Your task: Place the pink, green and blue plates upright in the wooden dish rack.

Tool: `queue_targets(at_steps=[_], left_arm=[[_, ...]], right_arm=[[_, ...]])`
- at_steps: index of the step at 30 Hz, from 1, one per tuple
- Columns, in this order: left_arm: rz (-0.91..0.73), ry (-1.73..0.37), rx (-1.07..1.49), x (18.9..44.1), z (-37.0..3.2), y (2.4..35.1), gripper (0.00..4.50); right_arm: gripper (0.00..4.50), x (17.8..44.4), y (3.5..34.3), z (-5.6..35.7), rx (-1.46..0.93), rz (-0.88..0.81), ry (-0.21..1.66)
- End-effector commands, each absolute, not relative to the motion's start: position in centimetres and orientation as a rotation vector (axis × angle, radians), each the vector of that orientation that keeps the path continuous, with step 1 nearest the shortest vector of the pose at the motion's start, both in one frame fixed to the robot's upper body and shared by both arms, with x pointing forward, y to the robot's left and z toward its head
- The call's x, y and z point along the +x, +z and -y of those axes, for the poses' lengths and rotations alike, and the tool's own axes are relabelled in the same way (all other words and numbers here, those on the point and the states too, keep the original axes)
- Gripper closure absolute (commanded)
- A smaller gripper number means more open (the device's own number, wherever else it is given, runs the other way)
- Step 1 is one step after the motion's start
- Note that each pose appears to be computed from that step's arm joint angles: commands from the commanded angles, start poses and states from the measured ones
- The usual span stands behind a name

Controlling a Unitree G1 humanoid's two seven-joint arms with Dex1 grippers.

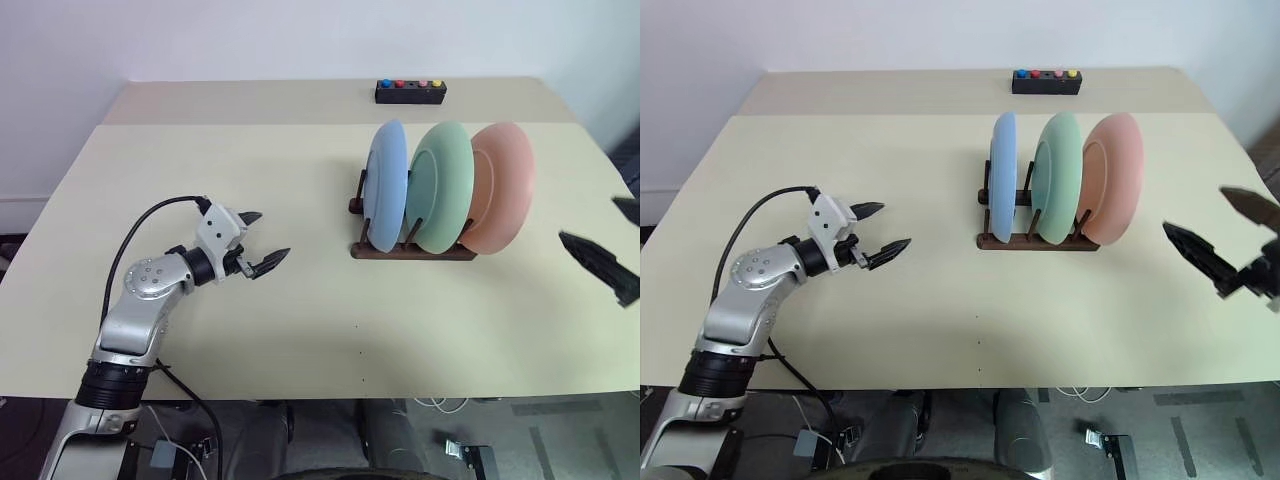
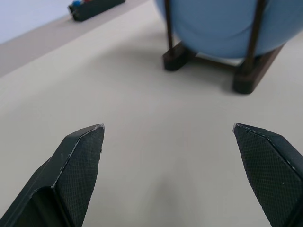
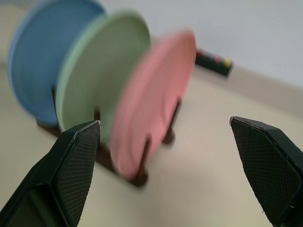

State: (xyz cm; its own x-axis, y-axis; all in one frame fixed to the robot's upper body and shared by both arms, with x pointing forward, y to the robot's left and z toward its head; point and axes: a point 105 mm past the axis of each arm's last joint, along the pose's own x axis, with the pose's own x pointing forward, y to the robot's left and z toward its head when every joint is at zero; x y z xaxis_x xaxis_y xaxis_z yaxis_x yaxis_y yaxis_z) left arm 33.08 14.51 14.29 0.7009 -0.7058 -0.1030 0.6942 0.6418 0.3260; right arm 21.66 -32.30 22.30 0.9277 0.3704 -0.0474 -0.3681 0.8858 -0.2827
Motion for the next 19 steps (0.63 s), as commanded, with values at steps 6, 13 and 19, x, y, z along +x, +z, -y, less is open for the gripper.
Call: queue_targets(at_steps=[6,13,19], left_arm=[[0.033,-0.704,0.354,32.4,-17.2,14.3,0.00],[-0.002,-0.669,0.352,31.7,-18.4,13.5,0.00],[0.001,-0.664,0.345,31.4,-18.0,13.4,0.00]], right_arm=[[0.03,21.2,18.6,35.6,-0.280,-0.089,0.334],[0.03,22.2,17.0,34.9,-0.239,-0.107,0.367],[0.03,23.1,16.9,34.5,-0.237,-0.097,0.383]])
